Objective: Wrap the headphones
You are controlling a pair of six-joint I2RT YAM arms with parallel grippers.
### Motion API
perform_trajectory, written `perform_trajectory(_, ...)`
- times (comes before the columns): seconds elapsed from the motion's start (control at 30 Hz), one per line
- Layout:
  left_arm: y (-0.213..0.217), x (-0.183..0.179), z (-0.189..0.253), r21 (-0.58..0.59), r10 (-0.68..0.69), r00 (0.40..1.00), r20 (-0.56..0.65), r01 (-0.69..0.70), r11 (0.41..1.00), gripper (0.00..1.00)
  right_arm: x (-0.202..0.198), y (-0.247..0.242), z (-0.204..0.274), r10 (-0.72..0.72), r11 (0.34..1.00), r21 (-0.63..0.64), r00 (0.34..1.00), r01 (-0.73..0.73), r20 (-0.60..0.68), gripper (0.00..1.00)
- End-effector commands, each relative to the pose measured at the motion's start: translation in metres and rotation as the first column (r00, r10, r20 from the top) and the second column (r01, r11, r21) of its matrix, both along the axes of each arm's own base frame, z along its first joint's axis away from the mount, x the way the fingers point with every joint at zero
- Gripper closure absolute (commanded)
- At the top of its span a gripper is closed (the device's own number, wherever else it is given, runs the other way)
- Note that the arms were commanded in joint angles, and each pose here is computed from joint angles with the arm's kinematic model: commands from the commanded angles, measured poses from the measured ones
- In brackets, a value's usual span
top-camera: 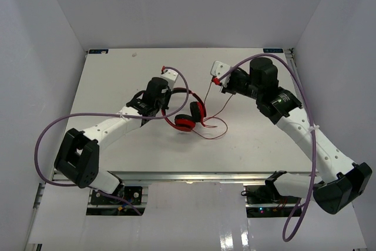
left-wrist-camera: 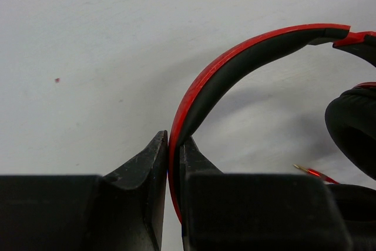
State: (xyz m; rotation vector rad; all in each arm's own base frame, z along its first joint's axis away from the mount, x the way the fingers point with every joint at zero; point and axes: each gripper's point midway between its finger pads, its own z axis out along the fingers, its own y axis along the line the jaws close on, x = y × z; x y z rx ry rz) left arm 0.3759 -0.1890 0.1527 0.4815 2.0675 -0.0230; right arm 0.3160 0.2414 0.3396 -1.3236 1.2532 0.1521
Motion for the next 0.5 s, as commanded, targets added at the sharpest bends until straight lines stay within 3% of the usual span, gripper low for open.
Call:
perform_trajectory(0.0,0.064,0.03,0.049,-0.091,0.262,0.955,0.142,-0.251,0.964,1.0,-0.09,0.033,0.027,0.476,0.879,0.074,0.877,-0.471,-0.072,0.91)
perform_trajectory(0.03,0.071,0.034,0.056,-0.114,0.295,0.943,0.154,-0.28,0.953,1.0,-0.11,0.031,0.017,0.536,0.844,0.086,0.831,-0.529,-0.151,0.91)
perform_trajectory(0.1,0.081,0.042,0.073,-0.182,0.354,0.919,0.175,-0.323,0.929,1.0,-0.146,0.035,0.021,0.682,0.731,0.161,0.705,-0.663,-0.193,0.9)
perform_trajectory(0.17,0.09,0.049,0.085,-0.235,0.397,0.899,0.185,-0.351,0.906,1.0,-0.157,0.034,0.02,0.713,0.7,0.189,0.665,-0.688,-0.222,0.9)
perform_trajectory(0.47,0.074,0.062,0.117,-0.405,0.388,0.904,0.18,-0.291,0.867,1.0,-0.127,0.023,-0.006,0.548,0.832,0.076,0.792,-0.55,-0.27,0.9)
